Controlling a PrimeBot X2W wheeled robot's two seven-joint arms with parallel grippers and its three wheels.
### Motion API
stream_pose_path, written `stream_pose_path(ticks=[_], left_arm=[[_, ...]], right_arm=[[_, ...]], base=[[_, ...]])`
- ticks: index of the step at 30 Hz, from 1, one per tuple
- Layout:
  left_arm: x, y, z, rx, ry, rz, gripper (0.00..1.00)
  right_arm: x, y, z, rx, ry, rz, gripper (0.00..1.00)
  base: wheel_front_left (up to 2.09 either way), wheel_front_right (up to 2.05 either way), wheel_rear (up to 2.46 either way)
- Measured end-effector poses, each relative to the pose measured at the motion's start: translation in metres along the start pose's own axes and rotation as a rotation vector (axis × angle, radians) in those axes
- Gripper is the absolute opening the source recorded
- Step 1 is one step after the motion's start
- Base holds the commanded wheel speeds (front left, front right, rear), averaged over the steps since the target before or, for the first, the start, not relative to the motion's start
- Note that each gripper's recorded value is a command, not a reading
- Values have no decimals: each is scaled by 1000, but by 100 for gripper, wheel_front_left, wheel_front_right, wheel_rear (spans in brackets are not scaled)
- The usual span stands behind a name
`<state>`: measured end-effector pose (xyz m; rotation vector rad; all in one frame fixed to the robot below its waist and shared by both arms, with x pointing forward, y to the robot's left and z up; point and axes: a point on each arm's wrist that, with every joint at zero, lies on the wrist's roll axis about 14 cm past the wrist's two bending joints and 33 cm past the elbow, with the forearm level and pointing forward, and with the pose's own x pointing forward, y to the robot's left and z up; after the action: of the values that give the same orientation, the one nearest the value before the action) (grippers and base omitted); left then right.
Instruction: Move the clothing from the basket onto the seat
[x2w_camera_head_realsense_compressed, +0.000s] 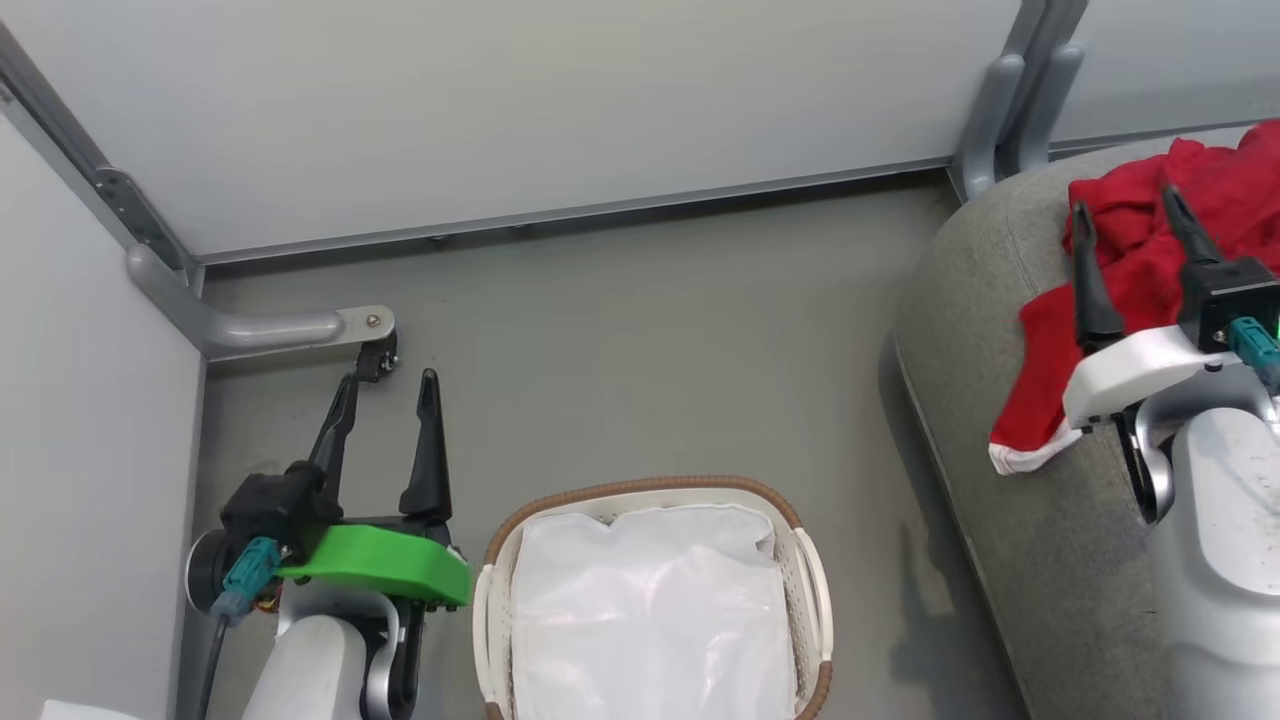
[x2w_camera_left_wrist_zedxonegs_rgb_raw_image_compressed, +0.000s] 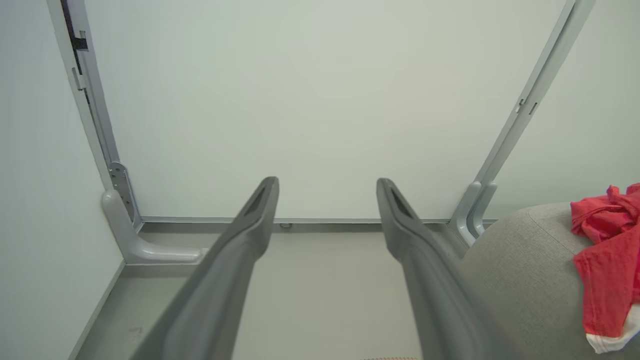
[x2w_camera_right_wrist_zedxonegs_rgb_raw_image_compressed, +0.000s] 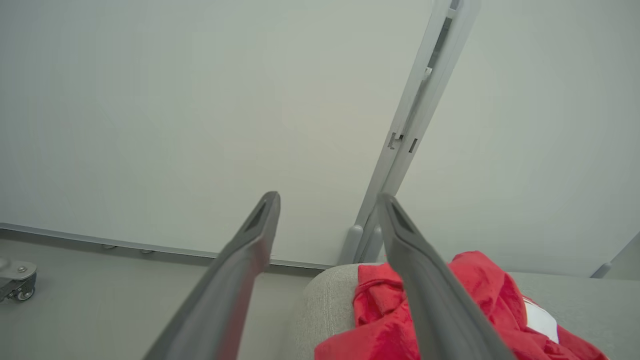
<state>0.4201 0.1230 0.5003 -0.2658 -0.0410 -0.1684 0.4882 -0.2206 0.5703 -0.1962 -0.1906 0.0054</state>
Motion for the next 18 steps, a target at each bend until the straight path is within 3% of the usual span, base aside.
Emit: stream_pose_path(ticks=[8, 18], left_arm=[[-26, 25, 11, -11, -27, 90, 100], [-58, 45, 15, -43, -42, 181, 100]], right_arm=[[-8, 43, 23, 62, -59, 81, 100], [-39, 71, 24, 118, -58, 130, 100]], base=[[0, 0, 0], [0, 0, 0]])
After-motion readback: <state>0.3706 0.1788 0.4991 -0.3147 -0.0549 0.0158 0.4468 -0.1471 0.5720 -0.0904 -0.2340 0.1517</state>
